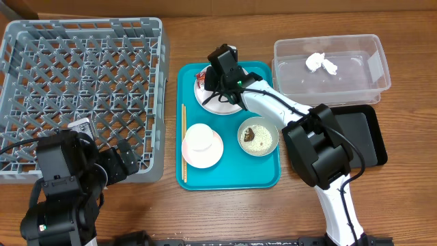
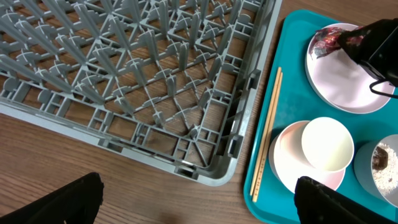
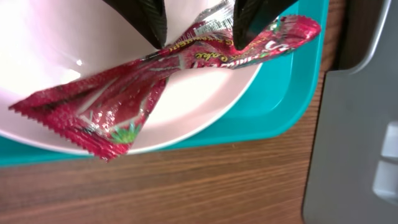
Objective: Sort waste into correct bins and load items into the dishwasher
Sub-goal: 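Return the right gripper to the plate and grasp the red wrapper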
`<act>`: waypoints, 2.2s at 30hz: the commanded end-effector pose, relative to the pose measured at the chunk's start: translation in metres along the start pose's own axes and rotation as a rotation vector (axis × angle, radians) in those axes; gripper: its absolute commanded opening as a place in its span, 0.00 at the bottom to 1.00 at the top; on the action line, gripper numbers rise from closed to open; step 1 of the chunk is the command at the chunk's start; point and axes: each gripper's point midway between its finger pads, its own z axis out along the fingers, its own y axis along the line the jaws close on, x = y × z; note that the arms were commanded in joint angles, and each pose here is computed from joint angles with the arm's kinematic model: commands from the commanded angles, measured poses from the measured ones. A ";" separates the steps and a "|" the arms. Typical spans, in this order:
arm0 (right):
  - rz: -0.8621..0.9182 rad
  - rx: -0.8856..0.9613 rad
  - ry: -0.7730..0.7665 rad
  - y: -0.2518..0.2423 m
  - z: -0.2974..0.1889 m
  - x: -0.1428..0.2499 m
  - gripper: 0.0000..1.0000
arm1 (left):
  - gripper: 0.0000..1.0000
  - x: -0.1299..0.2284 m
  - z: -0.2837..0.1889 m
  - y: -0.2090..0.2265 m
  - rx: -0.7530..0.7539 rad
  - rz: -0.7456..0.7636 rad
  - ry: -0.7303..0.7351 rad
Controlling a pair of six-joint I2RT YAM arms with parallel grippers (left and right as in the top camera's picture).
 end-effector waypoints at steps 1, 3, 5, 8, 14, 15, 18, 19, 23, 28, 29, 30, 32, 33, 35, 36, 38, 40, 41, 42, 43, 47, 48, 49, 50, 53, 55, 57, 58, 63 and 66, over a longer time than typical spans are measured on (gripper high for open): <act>0.026 -0.018 -0.020 0.002 -0.007 -0.014 0.54 | 1.00 -0.006 -0.006 -0.002 0.010 -0.020 -0.022; 0.044 -0.037 -0.026 0.007 -0.012 -0.018 0.60 | 1.00 -0.006 -0.006 -0.002 0.010 -0.020 -0.022; 0.044 -0.058 -0.050 0.014 -0.020 -0.027 0.67 | 1.00 -0.006 -0.006 -0.002 0.010 -0.020 -0.021; 0.070 -0.081 -0.129 0.023 -0.037 -0.051 0.78 | 1.00 -0.006 -0.006 -0.002 0.010 -0.020 -0.021; 0.257 -0.081 -0.150 0.019 -0.034 -0.056 0.78 | 1.00 -0.005 -0.006 -0.002 0.009 -0.020 -0.017; 0.288 -0.075 -0.142 0.016 -0.029 -0.053 0.78 | 1.00 -0.004 -0.006 -0.001 0.009 -0.020 -0.014; 0.340 -0.061 -0.126 0.013 -0.021 -0.044 0.79 | 1.00 -0.003 -0.006 -0.002 0.010 -0.020 -0.010; 0.355 -0.055 -0.124 0.011 -0.019 -0.043 0.80 | 1.00 -0.003 -0.006 -0.002 0.010 -0.021 -0.009; 0.408 -0.032 -0.100 0.003 -0.006 -0.031 0.80 | 1.00 -0.003 -0.006 -0.002 0.011 -0.020 -0.010; 0.414 0.003 -0.068 -0.005 0.001 -0.019 0.78 | 1.00 -0.003 -0.006 -0.002 0.011 -0.020 -0.010; 0.413 0.010 -0.061 -0.007 0.001 -0.017 0.78 | 1.00 -0.003 -0.006 -0.002 0.011 -0.021 -0.010; 0.412 0.030 -0.044 -0.010 0.001 -0.012 0.77 | 1.00 -0.003 -0.006 -0.002 0.010 -0.020 -0.010; 0.411 0.045 -0.031 -0.013 0.001 -0.008 0.76 | 1.00 -0.003 -0.006 -0.002 0.011 -0.020 -0.010; 0.411 0.049 -0.028 -0.014 0.001 -0.007 0.76 | 1.00 -0.003 -0.006 -0.002 0.011 -0.021 -0.010; 0.410 0.050 -0.026 -0.014 0.001 -0.007 0.75 | 1.00 -0.003 -0.006 -0.002 0.011 -0.020 -0.010; 0.412 0.050 -0.027 -0.015 0.001 -0.007 0.74 | 1.00 -0.003 -0.006 -0.002 0.011 -0.020 -0.010; 0.412 0.050 -0.028 -0.015 0.001 -0.007 0.70 | 1.00 -0.003 -0.006 -0.002 0.011 -0.020 -0.010; 0.412 0.050 -0.029 -0.015 0.001 -0.008 0.67 | 1.00 -0.003 -0.006 -0.002 0.011 -0.021 -0.010; 0.412 0.052 -0.041 -0.015 0.001 -0.010 0.67 | 1.00 -0.003 -0.006 -0.002 0.011 -0.020 -0.010; 0.412 0.054 -0.054 -0.016 0.001 -0.012 0.69 | 1.00 -0.003 -0.006 -0.002 0.011 -0.021 -0.010; 0.413 0.043 -0.066 -0.014 0.001 -0.016 0.74 | 1.00 -0.003 -0.006 -0.002 0.011 -0.021 -0.010; 0.418 0.005 -0.098 -0.007 0.001 -0.026 0.79 | 1.00 -0.003 -0.006 -0.002 0.011 -0.020 -0.010; 0.421 0.006 -0.098 -0.007 0.001 -0.026 0.79 | 1.00 -0.003 -0.006 -0.002 0.011 -0.020 -0.010; 0.433 0.010 -0.099 -0.008 0.001 -0.025 0.80 | 1.00 -0.003 -0.006 -0.002 0.011 -0.020 -0.009; 0.436 0.015 -0.101 -0.009 0.001 -0.025 0.79 | 1.00 -0.003 -0.006 -0.002 0.011 -0.020 -0.008; 0.436 0.031 -0.115 -0.012 0.001 -0.026 0.80 | 1.00 -0.003 -0.006 -0.002 0.012 -0.020 -0.008; 0.436 0.037 -0.120 -0.013 0.001 -0.027 0.79 | 1.00 -0.003 -0.006 -0.002 0.012 -0.020 -0.008; 0.436 0.043 -0.122 -0.015 0.003 -0.026 0.79 | 1.00 -0.003 -0.006 -0.002 0.012 -0.020 -0.009; 0.435 0.045 -0.121 -0.016 0.005 -0.025 0.79 | 1.00 -0.003 -0.006 -0.002 0.013 -0.020 -0.008; 0.435 0.037 -0.114 -0.016 0.011 -0.021 0.79 | 1.00 -0.003 -0.006 -0.002 0.014 -0.020 -0.009; 0.433 0.043 -0.106 -0.017 0.012 -0.019 0.60 | 1.00 -0.003 -0.006 -0.002 0.015 -0.020 -0.009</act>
